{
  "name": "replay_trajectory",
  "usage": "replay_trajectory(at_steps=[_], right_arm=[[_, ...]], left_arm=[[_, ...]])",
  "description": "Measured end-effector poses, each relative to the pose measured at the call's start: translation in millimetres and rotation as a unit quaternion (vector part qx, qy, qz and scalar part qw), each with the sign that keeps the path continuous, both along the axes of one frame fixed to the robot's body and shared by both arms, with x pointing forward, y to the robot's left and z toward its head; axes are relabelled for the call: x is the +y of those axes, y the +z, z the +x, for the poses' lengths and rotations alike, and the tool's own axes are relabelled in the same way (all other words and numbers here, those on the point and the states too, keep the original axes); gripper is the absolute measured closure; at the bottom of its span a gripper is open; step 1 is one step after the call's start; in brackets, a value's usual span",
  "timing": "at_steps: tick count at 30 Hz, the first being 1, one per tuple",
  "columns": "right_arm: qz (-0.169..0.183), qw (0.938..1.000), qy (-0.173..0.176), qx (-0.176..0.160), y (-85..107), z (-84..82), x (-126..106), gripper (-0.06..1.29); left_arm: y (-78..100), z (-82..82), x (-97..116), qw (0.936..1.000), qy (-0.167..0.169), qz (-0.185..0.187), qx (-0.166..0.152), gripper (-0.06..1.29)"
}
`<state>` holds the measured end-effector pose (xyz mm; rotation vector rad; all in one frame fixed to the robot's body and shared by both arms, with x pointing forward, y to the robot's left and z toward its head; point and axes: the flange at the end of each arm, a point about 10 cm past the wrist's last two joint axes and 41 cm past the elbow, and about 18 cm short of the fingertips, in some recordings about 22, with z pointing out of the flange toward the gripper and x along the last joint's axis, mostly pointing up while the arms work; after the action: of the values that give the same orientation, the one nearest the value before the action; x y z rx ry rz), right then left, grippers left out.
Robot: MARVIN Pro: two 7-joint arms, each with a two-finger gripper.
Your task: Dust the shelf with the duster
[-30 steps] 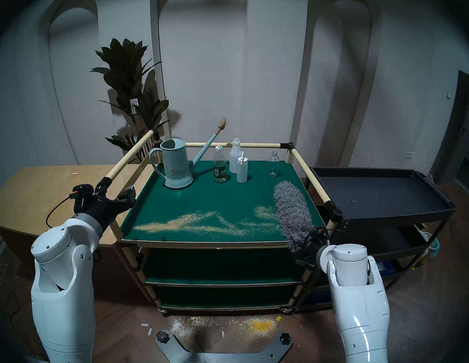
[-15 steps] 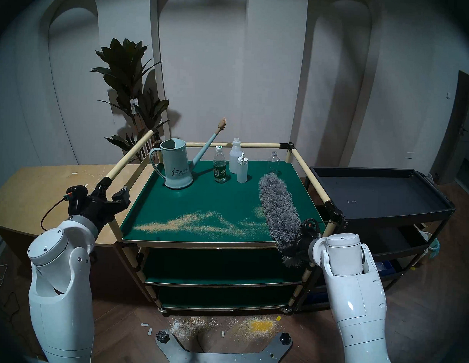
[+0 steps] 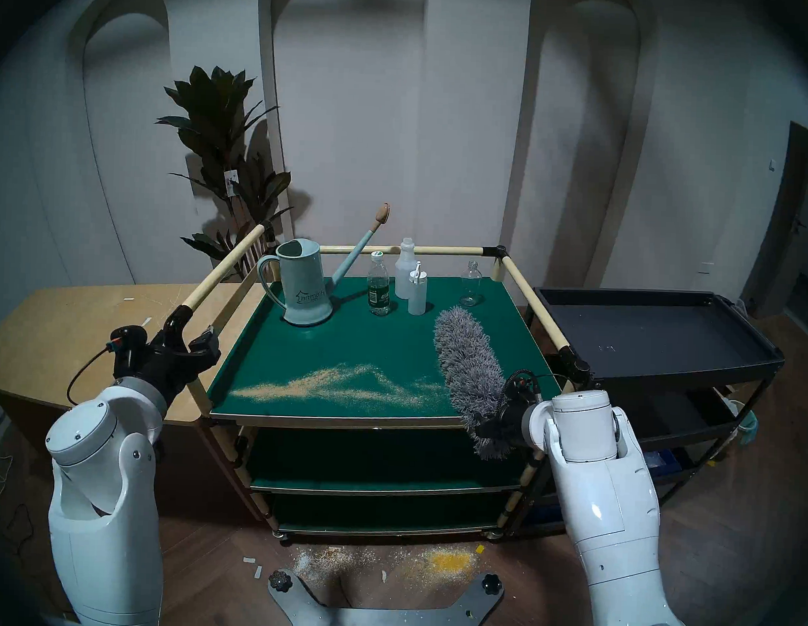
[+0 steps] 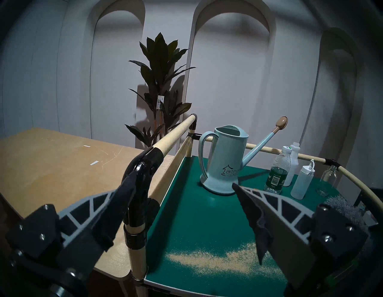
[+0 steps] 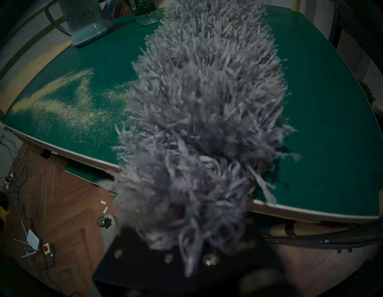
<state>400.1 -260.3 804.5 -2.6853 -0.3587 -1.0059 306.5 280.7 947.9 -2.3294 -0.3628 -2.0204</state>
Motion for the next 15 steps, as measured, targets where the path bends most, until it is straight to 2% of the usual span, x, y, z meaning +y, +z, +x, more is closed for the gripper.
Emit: replay_trajectory(at_steps=[15], right_arm=[[0.017, 0.9986, 0.048, 0.008, 1.3, 6.9, 31, 1.23]], left_arm=[[4.1, -4.8, 9, 0.9996, 0.026, 0.007, 0.004, -0.04]])
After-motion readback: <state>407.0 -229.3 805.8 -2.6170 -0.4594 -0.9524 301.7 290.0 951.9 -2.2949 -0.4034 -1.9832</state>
